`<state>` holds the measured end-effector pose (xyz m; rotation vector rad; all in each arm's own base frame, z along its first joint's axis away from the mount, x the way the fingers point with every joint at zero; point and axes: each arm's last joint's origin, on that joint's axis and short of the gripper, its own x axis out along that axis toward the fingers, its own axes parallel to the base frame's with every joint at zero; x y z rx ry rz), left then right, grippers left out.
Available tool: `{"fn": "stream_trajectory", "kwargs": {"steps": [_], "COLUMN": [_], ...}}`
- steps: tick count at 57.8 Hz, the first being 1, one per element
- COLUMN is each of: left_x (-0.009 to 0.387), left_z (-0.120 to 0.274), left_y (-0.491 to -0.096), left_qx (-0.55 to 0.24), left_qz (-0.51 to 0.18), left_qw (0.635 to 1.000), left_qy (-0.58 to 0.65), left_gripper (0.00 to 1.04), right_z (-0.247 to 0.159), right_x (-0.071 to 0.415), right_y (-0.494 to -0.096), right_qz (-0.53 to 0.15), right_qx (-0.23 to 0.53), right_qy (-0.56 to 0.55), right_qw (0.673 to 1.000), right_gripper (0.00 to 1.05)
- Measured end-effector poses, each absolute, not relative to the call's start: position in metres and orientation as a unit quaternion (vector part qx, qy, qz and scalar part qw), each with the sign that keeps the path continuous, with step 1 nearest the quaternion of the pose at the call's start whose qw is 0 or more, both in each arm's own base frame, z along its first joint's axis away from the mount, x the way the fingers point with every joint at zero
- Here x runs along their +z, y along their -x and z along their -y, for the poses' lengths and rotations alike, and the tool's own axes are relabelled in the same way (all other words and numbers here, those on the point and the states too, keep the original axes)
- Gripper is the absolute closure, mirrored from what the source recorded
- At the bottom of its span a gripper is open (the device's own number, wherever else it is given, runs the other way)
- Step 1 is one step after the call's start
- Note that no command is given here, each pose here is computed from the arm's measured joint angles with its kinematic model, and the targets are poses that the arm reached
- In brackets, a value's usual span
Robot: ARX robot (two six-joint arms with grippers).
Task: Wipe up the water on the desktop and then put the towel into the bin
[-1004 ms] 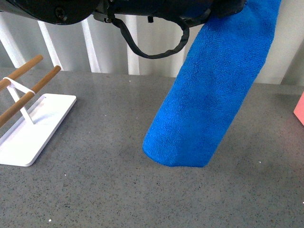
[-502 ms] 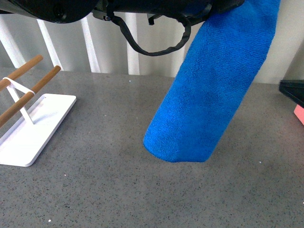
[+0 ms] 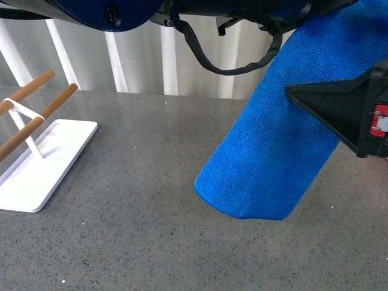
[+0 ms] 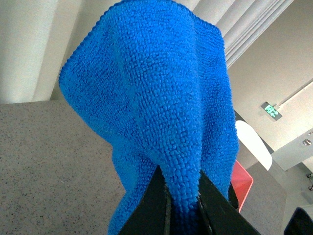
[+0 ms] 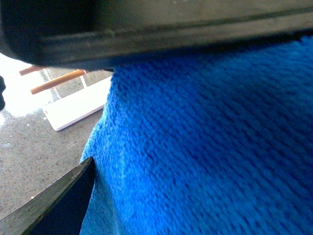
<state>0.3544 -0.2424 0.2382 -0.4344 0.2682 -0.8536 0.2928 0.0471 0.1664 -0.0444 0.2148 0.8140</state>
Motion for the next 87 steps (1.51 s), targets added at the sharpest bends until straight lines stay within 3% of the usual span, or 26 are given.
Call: {"fn": "stream_trajectory", "kwargs": {"steps": [7, 43, 57, 61, 74, 87], "left_x": [0.238, 0.238, 0.237, 0.236, 0.231, 0.218], "left_z": [0.243, 0.239, 0.234, 0.228, 0.195, 0.125], "left_y": [-0.354, -0.356, -0.359, -0.363, -0.381, -0.387], "left_qx": [-0.410, -0.406, -0.390, -0.381, -0.325, -0.256], "left_qz": [-0.129, -0.130, -0.137, -0.143, -0.153, -0.177], "left_qw": [0.879, 0.880, 0.885, 0.888, 0.906, 0.924], "left_qy": [0.209, 0.211, 0.212, 0.212, 0.224, 0.221], "left_gripper": [1.00, 1.00, 1.00, 0.84, 0.44, 0.05], "right_z": [-0.054, -0.056, -0.050, -0.046, -0.034, -0.022], "right_x": [0.168, 0.171, 0.174, 0.176, 0.180, 0.183], "right_y": [-0.296, -0.300, -0.301, -0.302, -0.305, -0.309], "right_qz": [-0.100, -0.097, -0.099, -0.099, -0.097, -0.108], "right_qx": [0.399, 0.387, 0.382, 0.378, 0.359, 0.330], "right_qy": [0.021, 0.014, 0.011, 0.011, 0.009, 0.010], "right_qw": [0.911, 0.917, 0.919, 0.921, 0.928, 0.938], "right_gripper": [0.08, 0.96, 1.00, 1.00, 1.00, 1.00]}}
